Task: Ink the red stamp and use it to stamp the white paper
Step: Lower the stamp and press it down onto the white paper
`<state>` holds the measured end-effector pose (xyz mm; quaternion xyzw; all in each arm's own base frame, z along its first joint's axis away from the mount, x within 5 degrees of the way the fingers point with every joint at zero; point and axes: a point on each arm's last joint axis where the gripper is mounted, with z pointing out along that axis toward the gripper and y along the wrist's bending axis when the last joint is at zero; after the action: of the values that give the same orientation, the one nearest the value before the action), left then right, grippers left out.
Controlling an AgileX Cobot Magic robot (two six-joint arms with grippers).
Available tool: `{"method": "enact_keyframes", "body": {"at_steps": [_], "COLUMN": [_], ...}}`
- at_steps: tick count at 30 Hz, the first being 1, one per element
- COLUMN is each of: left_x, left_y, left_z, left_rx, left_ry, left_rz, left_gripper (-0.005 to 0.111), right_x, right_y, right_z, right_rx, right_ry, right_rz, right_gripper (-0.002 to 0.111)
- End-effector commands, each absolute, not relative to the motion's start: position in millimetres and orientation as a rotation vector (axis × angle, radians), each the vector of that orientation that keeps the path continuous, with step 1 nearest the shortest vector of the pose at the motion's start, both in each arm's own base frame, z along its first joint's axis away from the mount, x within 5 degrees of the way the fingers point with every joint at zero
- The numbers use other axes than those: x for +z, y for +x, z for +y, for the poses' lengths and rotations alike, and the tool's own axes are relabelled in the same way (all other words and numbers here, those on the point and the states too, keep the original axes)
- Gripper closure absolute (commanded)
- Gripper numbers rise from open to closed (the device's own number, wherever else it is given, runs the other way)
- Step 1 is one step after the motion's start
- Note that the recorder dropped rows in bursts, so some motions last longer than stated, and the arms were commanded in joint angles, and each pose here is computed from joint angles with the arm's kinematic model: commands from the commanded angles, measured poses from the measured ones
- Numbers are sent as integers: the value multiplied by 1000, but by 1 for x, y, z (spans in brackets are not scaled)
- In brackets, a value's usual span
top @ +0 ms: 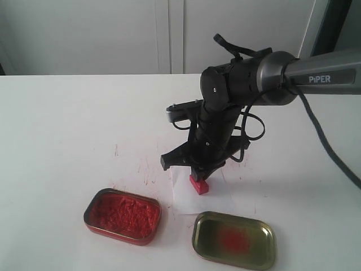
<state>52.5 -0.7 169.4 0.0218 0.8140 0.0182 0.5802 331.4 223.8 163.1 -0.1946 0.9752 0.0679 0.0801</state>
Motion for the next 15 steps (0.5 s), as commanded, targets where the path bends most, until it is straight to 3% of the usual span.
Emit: {"method": "enact_keyframes", "body": {"at_steps": [1,15], "left_x": [169,169], "left_y": [53,53], "left_z": [-1,-1], "left_rx": [30,30], "left_ry": [50,50], "left_rz": [1901,1901], "left_gripper": [107,107], "right_x": [165,190], "right_y": [329,325], "right_z": [222,220], "right_rx": [194,221], "right_ry": [-582,-578], "right_rz": [2933,2889], "right_gripper": [108,108]}}
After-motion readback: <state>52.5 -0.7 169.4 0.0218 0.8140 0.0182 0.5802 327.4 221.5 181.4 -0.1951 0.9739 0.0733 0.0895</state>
